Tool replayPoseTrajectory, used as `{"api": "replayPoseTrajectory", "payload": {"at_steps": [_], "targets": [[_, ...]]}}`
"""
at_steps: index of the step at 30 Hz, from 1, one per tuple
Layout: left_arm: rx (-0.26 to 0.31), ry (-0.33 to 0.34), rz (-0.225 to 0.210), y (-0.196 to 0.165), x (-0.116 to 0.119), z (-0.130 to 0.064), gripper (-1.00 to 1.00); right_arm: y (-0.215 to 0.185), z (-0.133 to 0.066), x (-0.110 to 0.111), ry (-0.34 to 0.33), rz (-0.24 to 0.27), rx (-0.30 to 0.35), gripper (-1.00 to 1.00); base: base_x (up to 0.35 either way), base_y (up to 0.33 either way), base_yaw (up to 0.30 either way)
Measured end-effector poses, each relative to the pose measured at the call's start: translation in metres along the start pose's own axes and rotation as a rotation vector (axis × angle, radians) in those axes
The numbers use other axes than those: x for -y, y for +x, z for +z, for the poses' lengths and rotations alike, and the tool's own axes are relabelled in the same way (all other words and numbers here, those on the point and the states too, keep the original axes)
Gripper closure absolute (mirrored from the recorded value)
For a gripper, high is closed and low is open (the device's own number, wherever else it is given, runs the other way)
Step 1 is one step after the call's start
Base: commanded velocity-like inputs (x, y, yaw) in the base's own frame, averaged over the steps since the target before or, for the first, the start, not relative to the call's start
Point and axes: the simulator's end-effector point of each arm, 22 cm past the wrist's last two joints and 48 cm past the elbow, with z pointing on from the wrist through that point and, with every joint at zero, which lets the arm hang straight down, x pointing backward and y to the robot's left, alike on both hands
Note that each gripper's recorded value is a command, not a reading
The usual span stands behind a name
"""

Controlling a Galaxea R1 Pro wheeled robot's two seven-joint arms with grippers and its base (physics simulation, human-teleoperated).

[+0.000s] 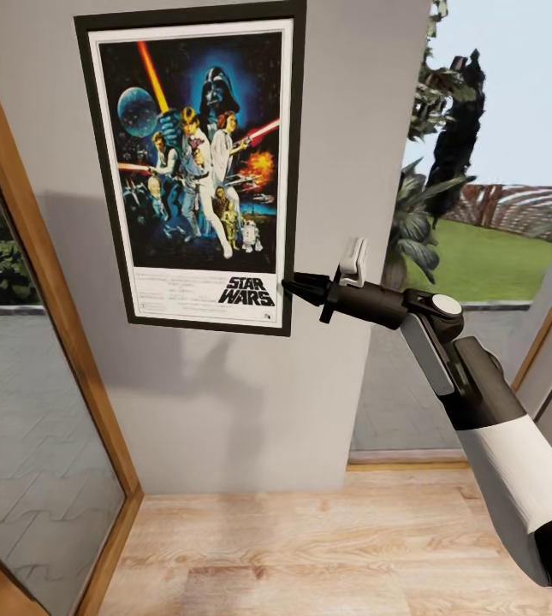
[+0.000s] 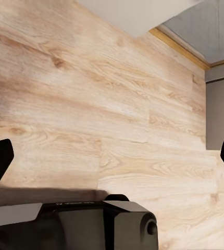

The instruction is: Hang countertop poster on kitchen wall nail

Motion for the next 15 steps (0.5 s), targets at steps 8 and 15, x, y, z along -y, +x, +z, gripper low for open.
{"api": "replayPoseTrajectory", "payload": {"at_steps": [8,15], "targets": [[0.000,0.000,0.000,-0.0001,-0.0002,0.0000,-1.00,0.0007,0.0000,0.0004,0.001,0.003,-0.002,1.00,0.042,0.000,0.000],[0.000,-0.003,0.002,-0.0013,-0.0018,-0.0012,-1.00,0.0012,0.0001,0.0003,0.001,0.005,-0.005,1.00,0.005,0.000,0.000]]}}
